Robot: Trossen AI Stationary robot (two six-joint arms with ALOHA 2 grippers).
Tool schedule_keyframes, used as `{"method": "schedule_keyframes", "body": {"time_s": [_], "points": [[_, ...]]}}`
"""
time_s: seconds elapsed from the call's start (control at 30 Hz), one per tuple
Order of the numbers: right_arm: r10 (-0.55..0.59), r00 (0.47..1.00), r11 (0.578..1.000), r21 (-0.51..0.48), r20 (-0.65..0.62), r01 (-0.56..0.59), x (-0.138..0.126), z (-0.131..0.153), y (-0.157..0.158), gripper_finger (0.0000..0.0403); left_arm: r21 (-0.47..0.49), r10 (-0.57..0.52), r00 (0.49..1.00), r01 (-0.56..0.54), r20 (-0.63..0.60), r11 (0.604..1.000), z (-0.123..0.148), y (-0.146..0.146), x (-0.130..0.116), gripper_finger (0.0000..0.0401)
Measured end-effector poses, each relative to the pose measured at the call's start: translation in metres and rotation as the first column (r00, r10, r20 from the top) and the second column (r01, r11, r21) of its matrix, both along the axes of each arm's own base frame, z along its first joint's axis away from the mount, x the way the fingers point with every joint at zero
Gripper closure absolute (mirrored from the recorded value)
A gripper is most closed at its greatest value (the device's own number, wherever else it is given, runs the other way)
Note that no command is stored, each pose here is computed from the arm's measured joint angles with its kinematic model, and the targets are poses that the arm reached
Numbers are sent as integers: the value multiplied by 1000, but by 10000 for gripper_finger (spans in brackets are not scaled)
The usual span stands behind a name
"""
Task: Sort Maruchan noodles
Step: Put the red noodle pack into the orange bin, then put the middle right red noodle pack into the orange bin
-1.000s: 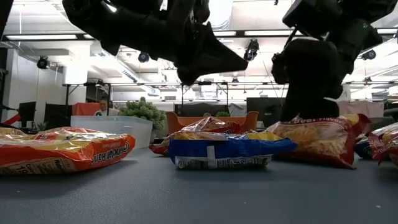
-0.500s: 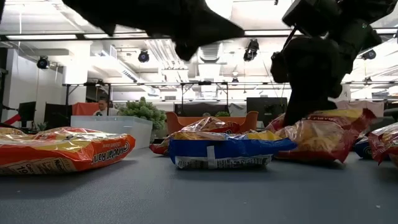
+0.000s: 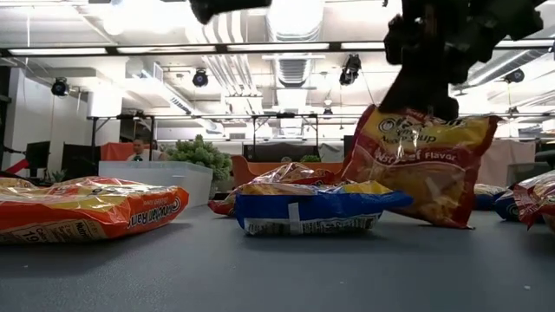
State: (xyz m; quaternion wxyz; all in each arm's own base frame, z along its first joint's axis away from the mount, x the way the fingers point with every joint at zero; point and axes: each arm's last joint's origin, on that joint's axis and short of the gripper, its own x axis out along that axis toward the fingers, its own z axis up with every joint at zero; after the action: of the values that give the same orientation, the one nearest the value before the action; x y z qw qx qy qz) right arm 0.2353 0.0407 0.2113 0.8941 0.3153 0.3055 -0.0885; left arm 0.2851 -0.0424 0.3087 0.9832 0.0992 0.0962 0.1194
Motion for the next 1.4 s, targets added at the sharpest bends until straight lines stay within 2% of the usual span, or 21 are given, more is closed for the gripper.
{"method": "schedule_keyframes", "body": {"time_s": [0.2,0.5,0.67,0.8,0.97,1.1,1.27,1.4], "points": [[-74,991,990,-110,108,86,-4,14,1,395,52,9,999,-11,33,999,13,3,-11,401],[17,942,997,-81,335,11,-4,43,4,395,93,8,1000,-7,-16,996,7,3,-8,401],[25,931,996,-85,363,6,-5,47,4,395,105,8,999,-3,-50,995,-3,2,0,401],[6,968,1000,-4,249,-5,-10,37,4,395,112,8,995,3,-97,994,-19,0,12,401],[-59,998,997,51,10,58,-26,20,1,394,101,-58,993,68,-104,993,-46,-7,38,401],[-100,985,993,52,-143,108,-38,10,-2,394,73,-130,986,137,-103,988,-74,-13,59,401],[-117,961,991,28,-252,128,-46,3,-4,394,20,-129,978,134,-162,991,-103,-18,83,401],[-112,939,986,81,-325,145,-51,-1,-7,381,-35,-196,964,193,-179,981,-117,-25,105,401]]}}
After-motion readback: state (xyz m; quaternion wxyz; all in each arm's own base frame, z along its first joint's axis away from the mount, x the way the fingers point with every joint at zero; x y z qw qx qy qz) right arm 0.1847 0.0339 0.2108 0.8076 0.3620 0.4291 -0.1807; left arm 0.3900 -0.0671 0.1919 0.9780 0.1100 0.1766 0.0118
